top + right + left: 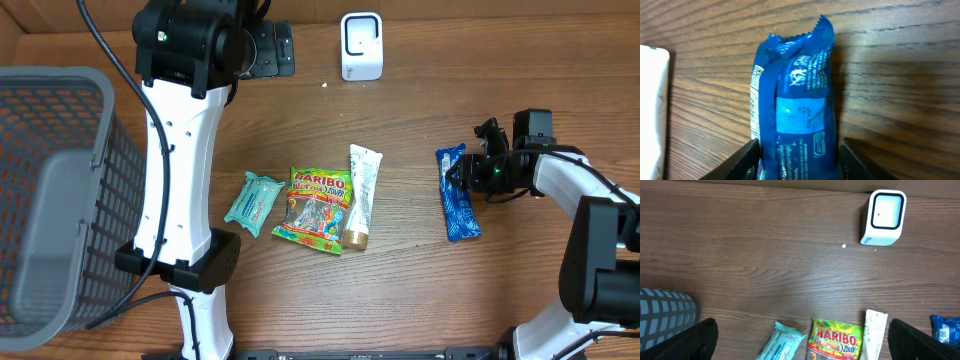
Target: Scan the item barcode
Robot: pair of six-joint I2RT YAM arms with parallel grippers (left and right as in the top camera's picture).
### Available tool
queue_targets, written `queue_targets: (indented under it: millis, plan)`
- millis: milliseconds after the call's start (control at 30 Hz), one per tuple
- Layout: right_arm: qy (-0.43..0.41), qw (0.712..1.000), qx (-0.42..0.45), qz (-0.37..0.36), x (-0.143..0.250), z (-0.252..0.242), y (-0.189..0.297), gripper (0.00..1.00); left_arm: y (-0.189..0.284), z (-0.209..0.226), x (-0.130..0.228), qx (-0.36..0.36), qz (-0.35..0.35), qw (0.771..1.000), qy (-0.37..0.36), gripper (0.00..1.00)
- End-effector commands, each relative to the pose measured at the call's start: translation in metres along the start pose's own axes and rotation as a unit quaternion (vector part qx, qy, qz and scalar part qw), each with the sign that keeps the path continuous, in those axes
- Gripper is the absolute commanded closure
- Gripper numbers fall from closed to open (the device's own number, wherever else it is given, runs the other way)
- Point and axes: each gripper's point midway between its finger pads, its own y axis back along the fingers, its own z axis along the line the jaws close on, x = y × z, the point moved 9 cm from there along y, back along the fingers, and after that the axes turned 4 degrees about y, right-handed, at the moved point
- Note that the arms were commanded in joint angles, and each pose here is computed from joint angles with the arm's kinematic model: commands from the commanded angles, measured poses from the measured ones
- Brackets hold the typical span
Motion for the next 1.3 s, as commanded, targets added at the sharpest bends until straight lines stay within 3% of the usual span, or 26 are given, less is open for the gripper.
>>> queue_targets:
  millis: [0,533,767,867,967,1033,1167,1267]
  plan:
    - [-0.035,0.998,-0.022,0.038,0.023,-0.001,-0.014,0.47,-0.005,-0.003,0.001,0.0,0.007,1.0,0.006,0.0]
    - [-0.059,0.994,-0.044,0.079,0.037,0.005,-0.012,0.45,-0.005,-0.003,0.001,0.0,0.007,1.0,0.006,0.0]
    - [-0.036,0.995,-0.004,0.089,0.04,-0.002,-0.012,0.47,-0.005,-0.003,0.001,0.001,0.007,1.0,0.006,0.0]
    - [-0.03,0.995,0.009,0.095,0.042,-0.004,-0.012,0.56,-0.005,-0.003,0.001,0.0,0.007,1.0,0.006,0.0]
    - [-0.032,0.994,0.01,0.101,0.046,-0.004,-0.013,0.76,-0.005,-0.003,0.001,0.001,0.007,1.0,0.006,0.0]
    - [-0.034,0.994,0.004,0.101,0.046,-0.003,-0.013,0.84,-0.005,-0.003,0.001,0.0,0.007,1.0,0.006,0.0]
    - [-0.037,0.994,-0.039,0.091,0.043,0.004,-0.013,0.86,-0.005,-0.003,0.001,0.0,0.007,1.0,0.006,0.0]
    - [-0.051,0.992,-0.086,0.077,0.035,0.012,-0.009,0.96,-0.005,-0.003,0.001,0.0,0.007,1.0,0.006,0.01]
